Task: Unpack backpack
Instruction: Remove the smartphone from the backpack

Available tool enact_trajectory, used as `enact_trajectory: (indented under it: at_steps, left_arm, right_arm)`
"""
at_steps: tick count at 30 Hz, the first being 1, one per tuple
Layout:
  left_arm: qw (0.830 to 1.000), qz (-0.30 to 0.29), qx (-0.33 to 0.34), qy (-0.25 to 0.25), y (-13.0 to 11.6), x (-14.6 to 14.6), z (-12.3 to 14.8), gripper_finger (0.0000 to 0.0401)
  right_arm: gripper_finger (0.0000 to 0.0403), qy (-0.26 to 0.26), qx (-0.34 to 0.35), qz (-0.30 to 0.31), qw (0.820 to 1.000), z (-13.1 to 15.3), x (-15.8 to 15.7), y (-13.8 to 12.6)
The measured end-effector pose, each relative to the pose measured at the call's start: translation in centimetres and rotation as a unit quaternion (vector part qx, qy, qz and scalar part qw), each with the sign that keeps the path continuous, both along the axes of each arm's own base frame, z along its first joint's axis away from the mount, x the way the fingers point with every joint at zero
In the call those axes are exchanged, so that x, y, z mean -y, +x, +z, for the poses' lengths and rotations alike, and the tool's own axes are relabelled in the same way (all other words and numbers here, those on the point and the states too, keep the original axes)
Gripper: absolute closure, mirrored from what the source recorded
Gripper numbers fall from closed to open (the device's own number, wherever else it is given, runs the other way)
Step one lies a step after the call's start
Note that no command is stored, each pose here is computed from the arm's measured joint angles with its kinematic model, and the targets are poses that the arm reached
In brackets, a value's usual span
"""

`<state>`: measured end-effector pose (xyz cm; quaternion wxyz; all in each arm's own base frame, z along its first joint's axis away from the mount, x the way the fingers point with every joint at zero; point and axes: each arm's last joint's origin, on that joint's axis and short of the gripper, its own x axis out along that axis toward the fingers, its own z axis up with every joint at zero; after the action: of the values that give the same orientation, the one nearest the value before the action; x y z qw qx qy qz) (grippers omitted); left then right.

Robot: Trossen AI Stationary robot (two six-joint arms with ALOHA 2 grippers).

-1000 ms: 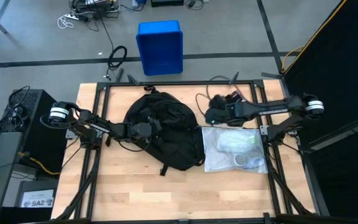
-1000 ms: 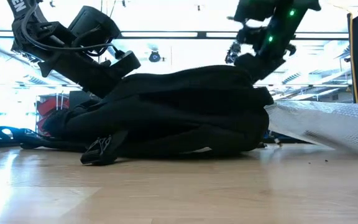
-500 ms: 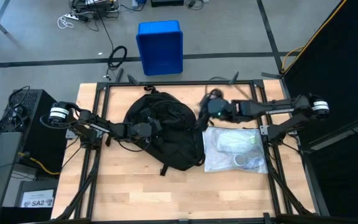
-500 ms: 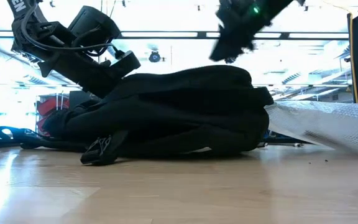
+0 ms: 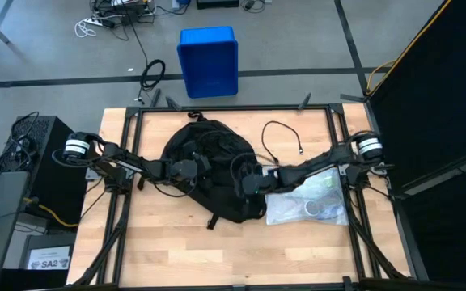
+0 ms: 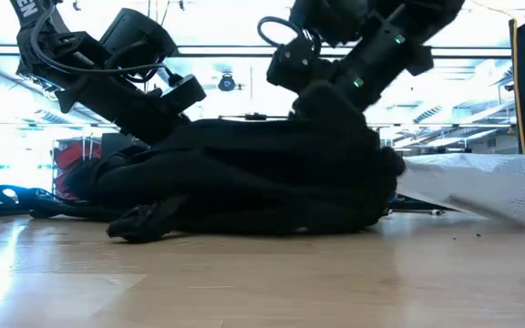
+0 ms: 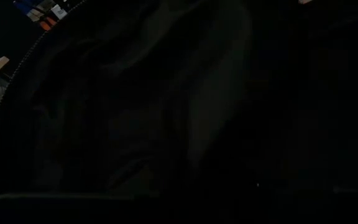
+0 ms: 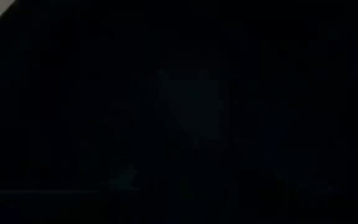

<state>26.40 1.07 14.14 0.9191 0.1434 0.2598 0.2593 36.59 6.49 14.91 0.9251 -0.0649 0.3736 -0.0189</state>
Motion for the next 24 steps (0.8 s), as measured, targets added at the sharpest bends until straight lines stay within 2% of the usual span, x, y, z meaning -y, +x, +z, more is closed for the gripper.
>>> enact_trajectory:
  at_steps: [6,11,13,17,20,24]
  left_arm:
    - [1.0,-0.003,0.001,-0.001,0.0,0.0,0.0,0.0304]
    - [0.998,-0.036,-0.02,0.039,0.0,0.6,0.4,0.0304]
    - [0.997,-0.048,-0.014,0.055,0.0,1.2,1.3,0.0304]
    - [0.994,-0.069,0.041,0.076,0.0,2.7,4.6,0.0304]
    - [0.984,-0.14,0.096,0.051,-0.2,4.4,7.0,0.0304]
    - [0.953,-0.271,0.133,-0.013,-0.3,6.8,7.9,0.0304]
  right_arm:
    - [0.0273,-0.01,-0.017,0.003,1.0,-1.8,-1.2,0.1]
    - [0.0275,-0.005,-0.027,-0.035,0.999,-2.1,-0.5,0.0]
    - [0.0275,0.0,-0.023,-0.049,0.999,-2.0,0.1,0.2]
    - [0.0276,0.012,-0.01,-0.079,0.997,-1.9,1.1,0.5]
    - [0.028,0.021,0.002,-0.102,0.995,-1.8,2.0,0.7]
    - [0.0284,0.03,0.035,-0.115,0.992,-1.4,2.8,1.2]
